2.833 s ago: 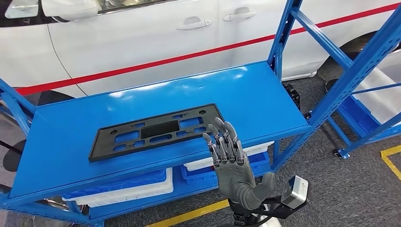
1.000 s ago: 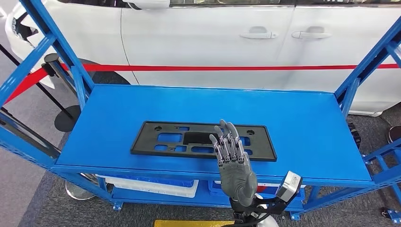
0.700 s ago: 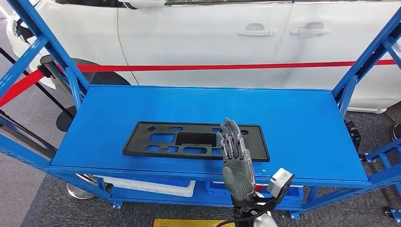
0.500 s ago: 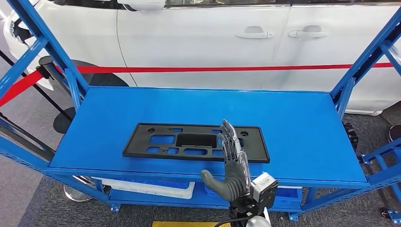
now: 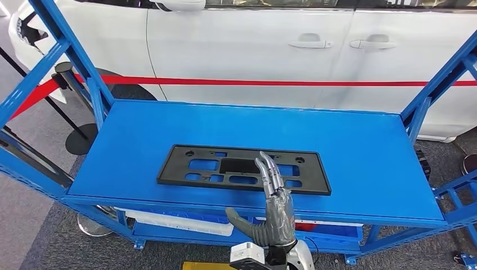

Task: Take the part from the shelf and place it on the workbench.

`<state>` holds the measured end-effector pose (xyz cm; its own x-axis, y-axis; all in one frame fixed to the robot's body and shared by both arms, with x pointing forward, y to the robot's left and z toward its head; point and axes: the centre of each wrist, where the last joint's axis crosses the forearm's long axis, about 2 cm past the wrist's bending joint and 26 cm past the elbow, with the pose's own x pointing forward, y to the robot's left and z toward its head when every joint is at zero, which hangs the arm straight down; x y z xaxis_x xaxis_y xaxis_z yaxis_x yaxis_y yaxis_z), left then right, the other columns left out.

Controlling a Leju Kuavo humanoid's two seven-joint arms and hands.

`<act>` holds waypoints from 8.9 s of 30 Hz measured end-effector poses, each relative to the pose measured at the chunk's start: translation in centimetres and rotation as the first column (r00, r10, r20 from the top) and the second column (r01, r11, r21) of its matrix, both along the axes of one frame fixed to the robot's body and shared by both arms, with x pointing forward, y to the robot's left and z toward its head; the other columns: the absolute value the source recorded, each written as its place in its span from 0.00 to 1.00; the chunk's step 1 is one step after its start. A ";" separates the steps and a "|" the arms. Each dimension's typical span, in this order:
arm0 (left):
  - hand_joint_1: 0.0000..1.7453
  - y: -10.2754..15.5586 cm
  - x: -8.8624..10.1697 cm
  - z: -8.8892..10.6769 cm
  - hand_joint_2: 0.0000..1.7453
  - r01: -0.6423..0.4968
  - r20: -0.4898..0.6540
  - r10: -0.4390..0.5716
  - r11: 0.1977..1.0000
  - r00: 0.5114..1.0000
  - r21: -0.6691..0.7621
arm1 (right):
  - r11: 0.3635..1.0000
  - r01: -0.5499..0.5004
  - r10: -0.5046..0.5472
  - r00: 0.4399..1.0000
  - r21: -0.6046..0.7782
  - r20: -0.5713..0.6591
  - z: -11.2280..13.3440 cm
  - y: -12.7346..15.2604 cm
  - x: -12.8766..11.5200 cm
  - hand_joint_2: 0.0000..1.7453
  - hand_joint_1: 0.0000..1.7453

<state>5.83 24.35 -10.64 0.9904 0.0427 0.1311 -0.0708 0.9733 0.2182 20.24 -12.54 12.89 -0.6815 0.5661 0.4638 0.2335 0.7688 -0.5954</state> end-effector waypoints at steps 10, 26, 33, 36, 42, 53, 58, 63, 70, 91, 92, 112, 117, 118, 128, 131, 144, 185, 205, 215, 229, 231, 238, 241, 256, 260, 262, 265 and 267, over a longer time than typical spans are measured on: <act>0.00 -0.4 0.0 0.0 0.00 0.004 0.001 -0.004 1.000 1.000 -0.013 | 0.968 0.061 -0.031 0.992 -0.245 0.124 -0.4 0.2 -0.3 1.00 0.00; 0.00 -0.7 -0.1 0.0 0.00 0.013 0.021 -0.012 0.999 1.000 -0.043 | 0.823 0.097 -0.011 0.988 -0.560 0.155 -3.0 -3.5 3.2 1.00 0.00; 0.00 -1.0 -0.1 0.1 0.00 0.013 0.020 -0.012 0.999 1.000 -0.048 | 0.775 0.091 0.013 0.987 -0.625 0.160 -3.1 -4.0 5.0 1.00 0.00; 0.00 -1.0 -0.1 0.1 0.00 0.011 0.019 -0.010 0.999 1.000 -0.048 | 0.764 0.080 0.018 0.989 -0.640 0.145 -3.2 -4.1 5.3 1.00 0.00; 0.00 -1.0 -0.2 0.1 0.00 -0.009 0.015 0.010 0.999 1.000 -0.051 | 0.716 -0.012 0.052 0.998 -0.698 0.035 -4.0 -4.4 8.1 1.00 0.00; 0.00 -1.0 -0.2 0.1 0.00 -0.011 0.015 0.012 0.999 1.000 -0.053 | 0.679 -0.062 0.050 0.998 -0.731 -0.038 -4.1 -3.5 10.4 1.00 0.00; 0.00 -1.0 -0.2 0.1 0.00 -0.011 0.014 0.012 0.998 1.000 -0.055 | 0.675 -0.075 0.051 0.997 -0.734 -0.055 -4.0 -3.4 11.1 1.00 0.00; 0.00 -1.3 -0.3 0.1 0.00 -0.015 0.010 0.016 0.998 1.000 -0.063 | 0.641 -0.104 0.050 0.994 -0.761 -0.094 -3.1 -2.5 13.3 1.00 0.00; 0.00 -1.5 -0.3 0.1 0.00 -0.014 0.015 0.015 0.997 1.000 -0.071 | 0.637 -0.096 0.072 0.995 -0.765 -0.065 -2.3 -1.7 14.5 1.00 0.00; 0.00 -1.8 -0.7 0.1 0.00 -0.027 0.025 0.029 0.996 0.999 -0.085 | 0.358 0.177 -0.094 0.984 -0.917 0.153 -1.0 -1.6 17.4 1.00 0.81; 0.00 -1.8 -0.7 0.1 0.00 -0.028 0.027 0.031 0.996 0.999 -0.085 | 0.350 0.176 -0.096 0.984 -0.920 0.152 -1.0 -1.6 17.5 1.00 0.95; 0.00 -1.0 -0.8 0.0 0.00 -0.097 0.060 0.101 0.993 0.993 -0.066 | 0.408 0.192 -0.083 0.981 -0.893 0.173 2.4 -3.1 20.4 1.00 1.00; 0.00 -1.0 -0.9 0.0 0.00 -0.104 0.057 0.108 0.992 0.992 -0.065 | 0.454 0.233 -0.094 0.972 -0.860 0.214 2.3 -3.4 20.4 1.00 1.00; 0.00 -1.0 -0.9 0.0 0.00 -0.106 0.056 0.109 0.992 0.992 -0.065 | 0.465 0.242 -0.098 0.970 -0.852 0.222 2.1 -3.5 20.2 1.00 1.00; 0.00 -1.2 -0.8 0.0 0.75 -0.106 0.050 0.109 0.992 0.993 -0.063 | 0.569 0.331 -0.152 0.942 -0.752 0.299 2.6 -2.9 19.6 1.00 1.00; 0.00 -1.2 -0.8 0.0 1.00 -0.098 0.054 0.100 0.994 0.993 -0.048 | 0.612 0.351 -0.163 0.933 -0.709 0.320 3.4 -2.5 19.3 1.00 1.00; 0.00 -1.3 -0.7 0.0 1.00 -0.122 0.025 0.123 0.992 0.992 -0.013 | 0.741 0.420 -0.203 0.884 -0.524 0.422 7.8 -3.0 18.8 1.00 1.00; 0.00 -1.9 -0.3 0.2 1.00 -0.146 0.026 0.147 0.989 0.989 -0.023 | 0.565 -0.539 0.647 0.759 0.624 0.070 12.4 -4.3 11.8 1.00 1.00; 0.00 -1.8 -0.2 0.2 1.00 -0.191 0.002 0.191 0.981 0.982 -0.032 | 0.425 -0.567 0.775 0.630 0.705 0.039 9.9 -4.0 9.5 1.00 1.00; 0.00 -1.8 0.0 0.2 1.00 -0.190 0.007 0.190 0.981 0.982 -0.037 | 0.421 -0.532 0.780 0.626 0.735 0.007 8.6 -3.9 9.2 1.00 1.00; 0.00 -1.8 0.2 0.2 1.00 -0.191 0.008 0.191 0.981 0.981 -0.032 | 0.412 -0.469 0.767 0.641 0.781 -0.020 7.2 -4.2 8.4 1.00 1.00; 0.00 -1.7 0.1 0.2 1.00 -0.188 0.006 0.188 0.982 0.982 -0.032 | 0.420 -0.455 0.758 0.651 0.785 -0.028 6.9 -4.5 8.3 1.00 1.00; 0.00 -1.5 0.2 0.2 1.00 -0.177 0.006 0.178 0.984 0.984 -0.035 | 0.441 -0.409 0.729 0.682 0.799 -0.054 5.8 -5.1 7.7 1.00 1.00; 0.00 -1.5 0.2 0.2 1.00 -0.173 0.003 0.173 0.984 0.985 -0.040 | 0.448 -0.384 0.716 0.695 0.807 -0.067 5.3 -5.4 7.4 1.00 1.00; 0.00 -1.3 0.2 0.2 1.00 -0.119 -0.007 0.119 0.992 0.993 -0.031 | 0.474 -0.286 0.642 0.759 0.833 -0.105 3.6 -6.7 5.0 1.00 1.00; 0.00 -1.0 0.4 0.2 1.00 -0.105 0.007 0.105 0.994 0.994 -0.018 | 0.459 -0.290 0.641 0.763 0.840 -0.087 3.0 -6.9 4.6 1.00 1.00; 0.00 -0.6 0.4 0.1 1.00 -0.095 0.015 0.095 0.995 0.995 -0.011 | 0.452 -0.291 0.637 0.768 0.843 -0.076 2.8 -7.1 4.4 1.00 1.00; 0.00 0.1 0.5 0.1 1.00 -0.087 0.025 0.087 0.996 0.996 0.001 | 0.441 -0.294 0.632 0.773 0.848 -0.061 2.6 -7.3 4.1 1.00 1.00; 0.00 0.6 0.4 0.0 1.00 -0.086 0.033 0.086 0.996 0.996 0.010 | 0.434 -0.298 0.634 0.771 0.850 -0.054 2.4 -7.3 3.9 1.00 1.00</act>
<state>6.27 24.92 -10.61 0.9784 0.1256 0.1640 -0.1612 0.9608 0.2257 24.11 -19.86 15.27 -0.4332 -0.4829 0.7610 -0.3838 0.8628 0.3290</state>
